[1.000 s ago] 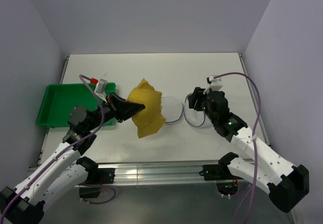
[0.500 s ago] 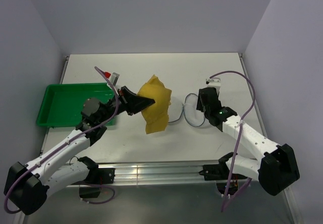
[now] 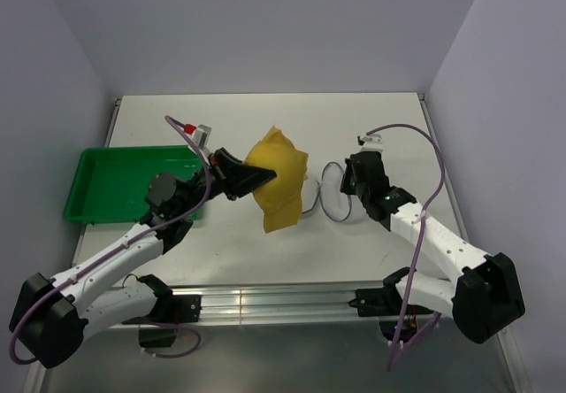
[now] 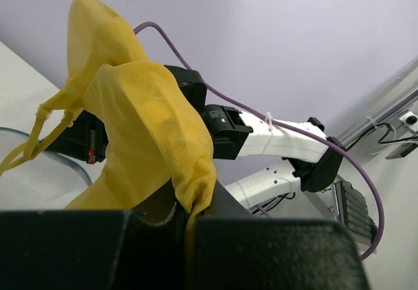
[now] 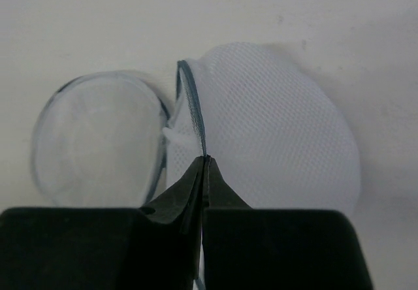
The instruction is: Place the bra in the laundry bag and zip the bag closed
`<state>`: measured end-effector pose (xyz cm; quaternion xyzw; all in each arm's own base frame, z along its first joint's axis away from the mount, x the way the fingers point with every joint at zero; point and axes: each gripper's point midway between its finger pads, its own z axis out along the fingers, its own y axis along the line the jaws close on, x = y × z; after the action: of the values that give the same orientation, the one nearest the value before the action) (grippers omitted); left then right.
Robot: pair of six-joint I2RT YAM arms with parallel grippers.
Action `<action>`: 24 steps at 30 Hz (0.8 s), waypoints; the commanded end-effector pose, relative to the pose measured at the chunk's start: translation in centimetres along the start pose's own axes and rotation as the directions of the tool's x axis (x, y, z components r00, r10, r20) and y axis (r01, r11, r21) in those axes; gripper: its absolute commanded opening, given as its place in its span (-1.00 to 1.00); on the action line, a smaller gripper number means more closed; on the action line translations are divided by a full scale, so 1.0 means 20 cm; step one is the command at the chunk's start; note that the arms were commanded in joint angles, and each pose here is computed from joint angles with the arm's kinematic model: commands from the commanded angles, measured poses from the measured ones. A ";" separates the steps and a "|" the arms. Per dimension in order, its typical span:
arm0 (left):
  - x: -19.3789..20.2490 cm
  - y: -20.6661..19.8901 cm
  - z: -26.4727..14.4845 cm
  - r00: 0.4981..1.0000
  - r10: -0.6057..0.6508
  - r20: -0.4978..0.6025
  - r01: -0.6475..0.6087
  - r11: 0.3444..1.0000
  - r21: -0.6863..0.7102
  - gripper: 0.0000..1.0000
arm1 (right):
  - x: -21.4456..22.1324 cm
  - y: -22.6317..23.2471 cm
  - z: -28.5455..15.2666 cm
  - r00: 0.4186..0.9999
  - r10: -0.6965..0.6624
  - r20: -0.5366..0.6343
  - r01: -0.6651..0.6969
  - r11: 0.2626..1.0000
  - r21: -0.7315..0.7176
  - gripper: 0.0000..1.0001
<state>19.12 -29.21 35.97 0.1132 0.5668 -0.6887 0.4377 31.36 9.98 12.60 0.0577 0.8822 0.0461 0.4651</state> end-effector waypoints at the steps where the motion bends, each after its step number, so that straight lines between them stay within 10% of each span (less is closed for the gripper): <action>1: -0.12 -0.15 0.03 0.995 0.026 0.092 -0.035 0.994 0.100 -0.99 | -0.19 0.21 -0.08 0.983 0.149 0.106 -0.122 0.967 -0.225 -1.00; 7: -0.22 -0.25 -0.06 0.968 0.035 0.250 -0.072 0.987 0.144 -1.00 | -0.33 0.58 -0.34 0.907 0.420 0.019 -0.311 0.702 -0.641 -1.00; 16: -0.21 -0.13 -0.14 0.933 0.021 0.358 -0.065 0.992 0.111 -1.00 | -0.27 0.73 -0.50 0.827 0.539 -0.161 -0.441 0.443 -0.780 -1.00; 24: -0.14 0.01 -0.09 0.923 0.067 0.379 -0.088 0.995 0.039 -0.99 | -0.23 0.70 -0.51 0.823 0.545 -0.160 -0.448 0.449 -0.773 -1.00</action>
<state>20.83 -27.20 34.29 0.0076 0.5048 -0.6928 0.5149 26.88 22.86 21.35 0.1161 0.7198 0.5283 0.4352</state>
